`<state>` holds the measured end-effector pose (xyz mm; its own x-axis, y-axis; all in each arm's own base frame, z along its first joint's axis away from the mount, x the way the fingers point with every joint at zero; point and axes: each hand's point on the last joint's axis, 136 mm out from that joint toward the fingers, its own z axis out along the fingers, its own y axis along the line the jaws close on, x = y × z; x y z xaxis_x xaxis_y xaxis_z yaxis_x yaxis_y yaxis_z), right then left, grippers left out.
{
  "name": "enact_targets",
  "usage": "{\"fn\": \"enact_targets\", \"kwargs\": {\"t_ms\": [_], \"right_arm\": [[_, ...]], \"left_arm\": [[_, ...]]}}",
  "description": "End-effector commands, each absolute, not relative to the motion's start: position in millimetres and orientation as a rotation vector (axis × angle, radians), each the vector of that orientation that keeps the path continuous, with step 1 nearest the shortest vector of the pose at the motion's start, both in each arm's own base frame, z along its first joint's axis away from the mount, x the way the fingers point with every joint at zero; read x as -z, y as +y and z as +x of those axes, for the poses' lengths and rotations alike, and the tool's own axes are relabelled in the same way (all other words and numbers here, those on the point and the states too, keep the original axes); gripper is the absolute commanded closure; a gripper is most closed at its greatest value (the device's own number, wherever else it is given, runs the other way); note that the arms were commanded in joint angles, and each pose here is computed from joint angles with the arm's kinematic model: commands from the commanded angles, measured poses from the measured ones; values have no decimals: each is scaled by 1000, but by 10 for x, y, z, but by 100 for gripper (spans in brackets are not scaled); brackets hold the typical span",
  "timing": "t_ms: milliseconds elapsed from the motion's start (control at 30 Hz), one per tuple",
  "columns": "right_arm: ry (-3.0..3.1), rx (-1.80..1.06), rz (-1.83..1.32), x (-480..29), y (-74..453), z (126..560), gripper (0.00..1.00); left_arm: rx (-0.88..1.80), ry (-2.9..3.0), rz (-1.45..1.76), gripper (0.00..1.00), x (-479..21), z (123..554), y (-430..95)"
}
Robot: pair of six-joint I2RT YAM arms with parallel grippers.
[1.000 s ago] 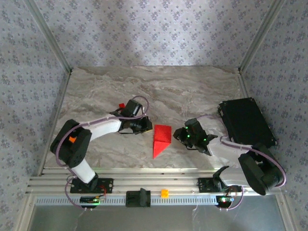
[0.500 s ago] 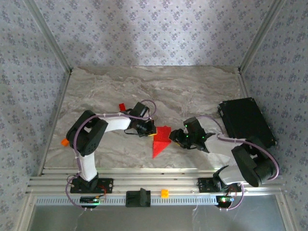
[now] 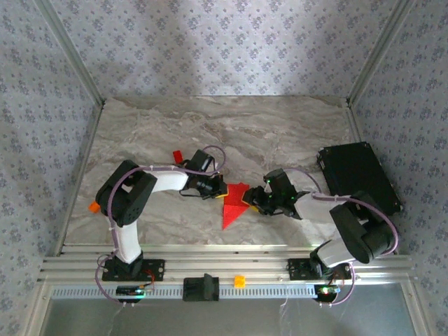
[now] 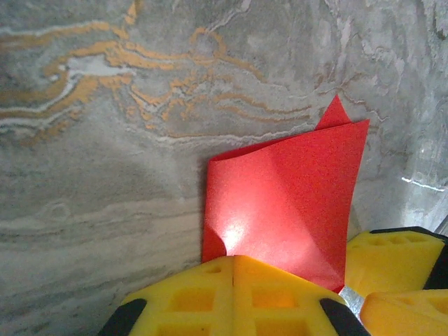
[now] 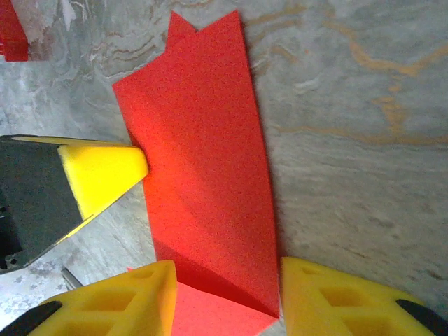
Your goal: Fold a paper plane with a square sheet of paper (pick it up from the middle)
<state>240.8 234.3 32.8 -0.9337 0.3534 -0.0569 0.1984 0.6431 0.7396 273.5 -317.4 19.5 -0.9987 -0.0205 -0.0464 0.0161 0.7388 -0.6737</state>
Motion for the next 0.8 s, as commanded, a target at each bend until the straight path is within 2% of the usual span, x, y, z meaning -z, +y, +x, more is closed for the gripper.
{"fn": "enact_targets", "kwargs": {"t_ms": [0,200,433,633,767], "right_arm": [[2633,-1240,450,-415,2451,2468,56],[2559,-1270,427,-509,2444,2535,57],[2500,-1416,355,-604,2467,2671,64],[2506,-1488,362,-516,2530,2760,71],[2514,-1485,377,-442,2532,2786,72]], "left_arm": [[989,2968,-50,94,66,2618,-2978],[981,2972,-46,94,83,2599,-2957],[983,2969,-44,94,71,2610,-2951],[993,2961,-51,95,42,2625,-2960],[985,2959,-50,95,31,2622,-2942]]}}
